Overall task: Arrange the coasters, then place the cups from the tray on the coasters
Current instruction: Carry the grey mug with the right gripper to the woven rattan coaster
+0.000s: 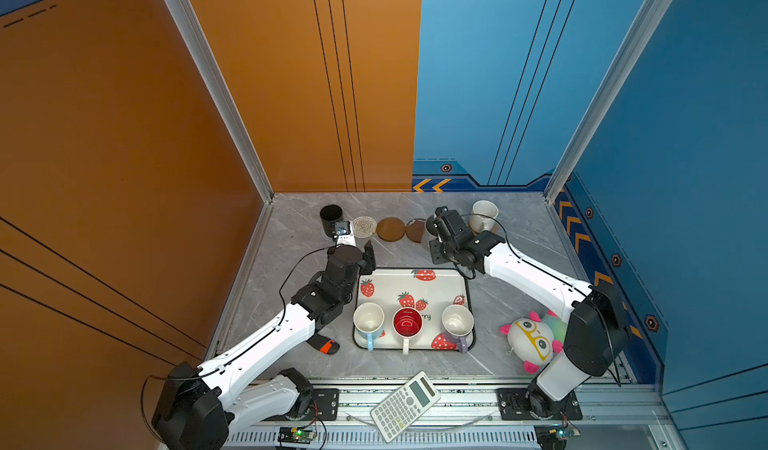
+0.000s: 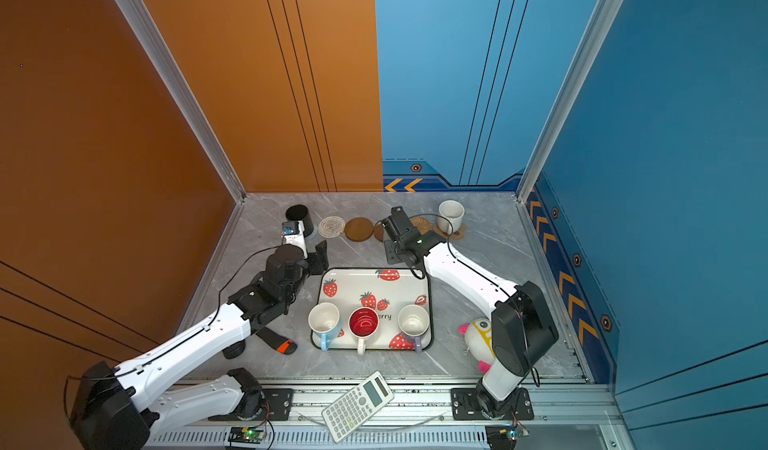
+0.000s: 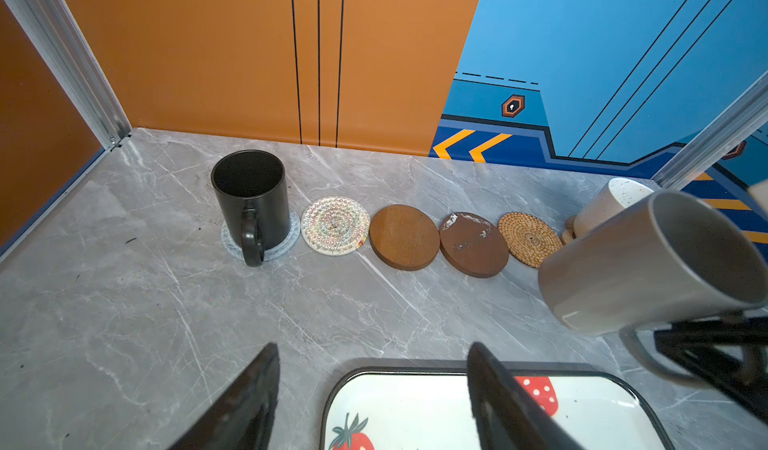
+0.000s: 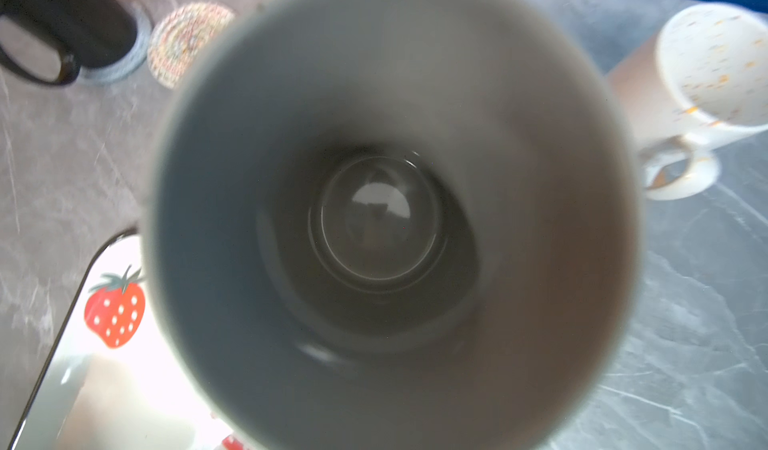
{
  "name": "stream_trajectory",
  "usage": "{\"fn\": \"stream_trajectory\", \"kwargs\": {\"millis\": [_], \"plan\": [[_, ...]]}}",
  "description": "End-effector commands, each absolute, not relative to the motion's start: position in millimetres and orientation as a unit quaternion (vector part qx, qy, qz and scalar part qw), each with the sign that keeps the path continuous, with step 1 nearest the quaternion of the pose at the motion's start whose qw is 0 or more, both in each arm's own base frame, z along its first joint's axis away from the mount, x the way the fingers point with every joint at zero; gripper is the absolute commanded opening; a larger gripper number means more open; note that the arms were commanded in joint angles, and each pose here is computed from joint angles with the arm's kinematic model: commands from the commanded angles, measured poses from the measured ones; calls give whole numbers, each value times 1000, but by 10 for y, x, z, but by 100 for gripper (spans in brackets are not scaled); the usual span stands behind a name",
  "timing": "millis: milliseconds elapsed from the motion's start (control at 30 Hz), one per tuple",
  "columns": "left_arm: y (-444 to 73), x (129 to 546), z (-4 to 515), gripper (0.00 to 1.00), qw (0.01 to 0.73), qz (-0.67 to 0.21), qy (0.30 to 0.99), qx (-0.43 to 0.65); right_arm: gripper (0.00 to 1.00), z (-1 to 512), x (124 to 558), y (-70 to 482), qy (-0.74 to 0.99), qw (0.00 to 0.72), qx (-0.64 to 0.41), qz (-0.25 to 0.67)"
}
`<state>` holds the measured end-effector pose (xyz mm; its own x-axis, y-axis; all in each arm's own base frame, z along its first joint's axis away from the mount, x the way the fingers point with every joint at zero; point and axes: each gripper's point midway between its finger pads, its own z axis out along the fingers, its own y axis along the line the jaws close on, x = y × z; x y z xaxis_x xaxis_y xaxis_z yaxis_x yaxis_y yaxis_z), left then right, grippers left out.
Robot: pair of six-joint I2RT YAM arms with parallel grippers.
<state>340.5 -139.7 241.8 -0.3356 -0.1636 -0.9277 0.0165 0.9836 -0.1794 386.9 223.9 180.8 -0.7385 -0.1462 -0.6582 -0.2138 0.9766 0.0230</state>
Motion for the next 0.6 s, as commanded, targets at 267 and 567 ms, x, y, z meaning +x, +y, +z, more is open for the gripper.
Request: {"fn": "stream_trajectory", "kwargs": {"millis": [267,567], "plan": [[-1334,3429,2357,72,571,-79,816,-53,0,2168,4556,2075,914,392,-70,74],[-1374,3479,2272,72,560,-85,822,-50,0,2094,4967,1918,920,384,-49,62]]}}
